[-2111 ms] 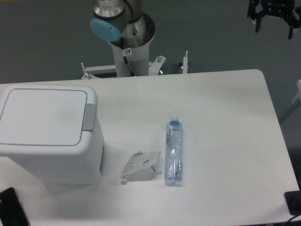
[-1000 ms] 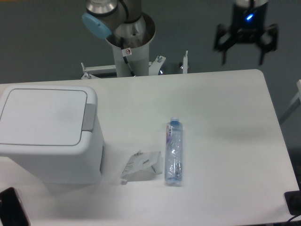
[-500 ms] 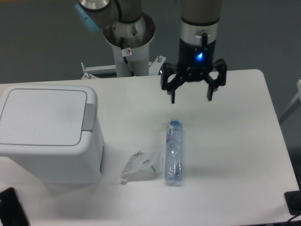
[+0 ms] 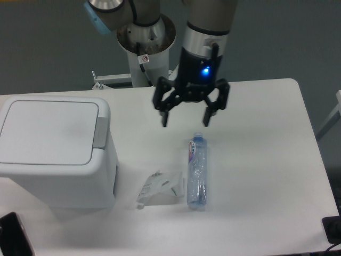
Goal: Open the trash can
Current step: 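Move the open gripper over to the grey tab of the trash can lid, then lower the gripper fingers onto the grey lid tab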
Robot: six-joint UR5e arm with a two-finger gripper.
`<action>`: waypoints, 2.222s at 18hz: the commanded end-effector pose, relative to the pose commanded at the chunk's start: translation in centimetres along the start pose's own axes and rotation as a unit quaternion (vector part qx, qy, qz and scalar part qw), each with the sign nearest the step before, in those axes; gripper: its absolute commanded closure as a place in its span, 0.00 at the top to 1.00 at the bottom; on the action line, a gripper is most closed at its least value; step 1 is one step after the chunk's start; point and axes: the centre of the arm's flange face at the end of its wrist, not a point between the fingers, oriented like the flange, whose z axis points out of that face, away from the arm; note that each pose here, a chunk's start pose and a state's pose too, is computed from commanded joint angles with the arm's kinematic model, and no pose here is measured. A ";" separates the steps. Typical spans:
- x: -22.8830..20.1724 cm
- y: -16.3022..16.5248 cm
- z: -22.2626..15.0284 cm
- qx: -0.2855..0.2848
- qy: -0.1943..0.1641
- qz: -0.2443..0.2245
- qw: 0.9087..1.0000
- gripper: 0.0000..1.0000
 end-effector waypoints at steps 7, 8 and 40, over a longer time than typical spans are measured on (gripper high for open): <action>3.5 1.0 2.6 -0.023 0.013 0.008 1.000 1.00; 3.6 1.0 2.9 -0.024 0.014 0.009 1.000 1.00; 5.7 1.7 5.9 -0.042 0.021 0.032 0.998 1.00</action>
